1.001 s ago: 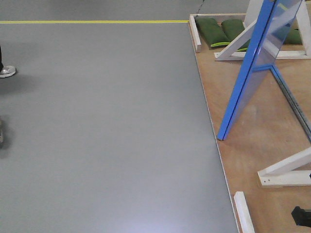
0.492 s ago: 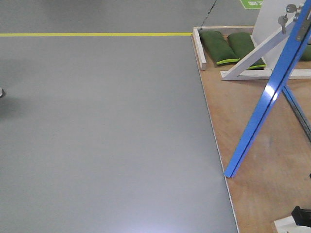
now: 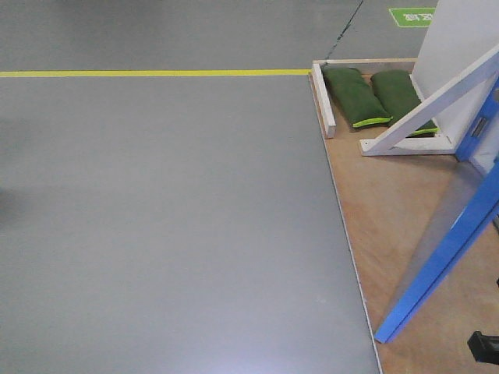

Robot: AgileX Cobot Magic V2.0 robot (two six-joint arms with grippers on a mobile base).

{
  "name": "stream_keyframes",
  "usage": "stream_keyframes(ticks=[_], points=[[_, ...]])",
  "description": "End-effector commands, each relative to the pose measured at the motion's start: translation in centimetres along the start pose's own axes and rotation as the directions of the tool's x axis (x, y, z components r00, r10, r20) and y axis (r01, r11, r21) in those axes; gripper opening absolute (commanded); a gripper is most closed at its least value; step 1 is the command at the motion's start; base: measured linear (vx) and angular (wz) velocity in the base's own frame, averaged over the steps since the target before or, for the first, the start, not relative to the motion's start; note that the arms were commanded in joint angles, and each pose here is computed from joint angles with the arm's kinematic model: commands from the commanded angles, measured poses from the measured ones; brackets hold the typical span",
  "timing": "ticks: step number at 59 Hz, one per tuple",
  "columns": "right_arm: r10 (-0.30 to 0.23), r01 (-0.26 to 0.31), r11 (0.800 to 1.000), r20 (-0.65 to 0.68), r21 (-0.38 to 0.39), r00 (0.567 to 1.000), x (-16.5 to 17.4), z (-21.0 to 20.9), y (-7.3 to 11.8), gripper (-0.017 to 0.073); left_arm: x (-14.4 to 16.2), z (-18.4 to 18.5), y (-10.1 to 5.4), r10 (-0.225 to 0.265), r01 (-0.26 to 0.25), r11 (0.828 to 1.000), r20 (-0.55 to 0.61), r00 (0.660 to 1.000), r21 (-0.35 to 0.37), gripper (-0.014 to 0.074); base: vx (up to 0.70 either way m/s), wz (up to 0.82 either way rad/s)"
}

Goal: Move to blue door and open it

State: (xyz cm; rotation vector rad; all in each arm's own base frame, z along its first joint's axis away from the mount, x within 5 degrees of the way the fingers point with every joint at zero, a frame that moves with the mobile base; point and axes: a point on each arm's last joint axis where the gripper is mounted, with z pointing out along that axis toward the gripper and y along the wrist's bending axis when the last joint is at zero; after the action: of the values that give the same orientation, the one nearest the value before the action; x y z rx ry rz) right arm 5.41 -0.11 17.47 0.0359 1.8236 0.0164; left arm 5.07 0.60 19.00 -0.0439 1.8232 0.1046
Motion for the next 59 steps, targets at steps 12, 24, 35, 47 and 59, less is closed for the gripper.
stream_keyframes(ticks=[12, 24, 35, 47, 59], points=[[-0.009, 0.009, 1.000, 0.096, -0.001, 0.995, -0.75, -0.14, 0.02, 0.0008, -1.61, -0.51, 0.03, -0.010, 0.010, 1.000, 0.122, 0.992, 0.001, 0.0073, 0.30, -0.01], [-0.009, 0.009, 1.000, 0.096, -0.001, 0.995, -0.75, -0.14, 0.02, 0.0008, -1.61, -0.51, 0.03, -0.010, 0.010, 1.000, 0.122, 0.992, 0.001, 0.0073, 0.25, 0.00], [-0.009, 0.009, 1.000, 0.096, -0.001, 0.995, -0.75, -0.14, 0.02, 0.0008, -1.61, -0.51, 0.04, -0.010, 0.010, 1.000, 0.122, 0.992, 0.000, 0.0073, 0.20, 0.00], [-0.009, 0.009, 1.000, 0.095, -0.001, 0.995, -0.74, -0.13, 0.02, 0.0008, -1.61, -0.51, 0.04, -0.010, 0.010, 1.000, 0.122, 0.992, 0.000, 0.0073, 0.16, 0.00], [-0.009, 0.009, 1.000, 0.095, -0.001, 0.995, -0.74, -0.13, 0.02, 0.0008, -1.61, -0.50, 0.04, -0.010, 0.010, 1.000, 0.121, 0.993, 0.000, 0.0073, 0.13, 0.00]])
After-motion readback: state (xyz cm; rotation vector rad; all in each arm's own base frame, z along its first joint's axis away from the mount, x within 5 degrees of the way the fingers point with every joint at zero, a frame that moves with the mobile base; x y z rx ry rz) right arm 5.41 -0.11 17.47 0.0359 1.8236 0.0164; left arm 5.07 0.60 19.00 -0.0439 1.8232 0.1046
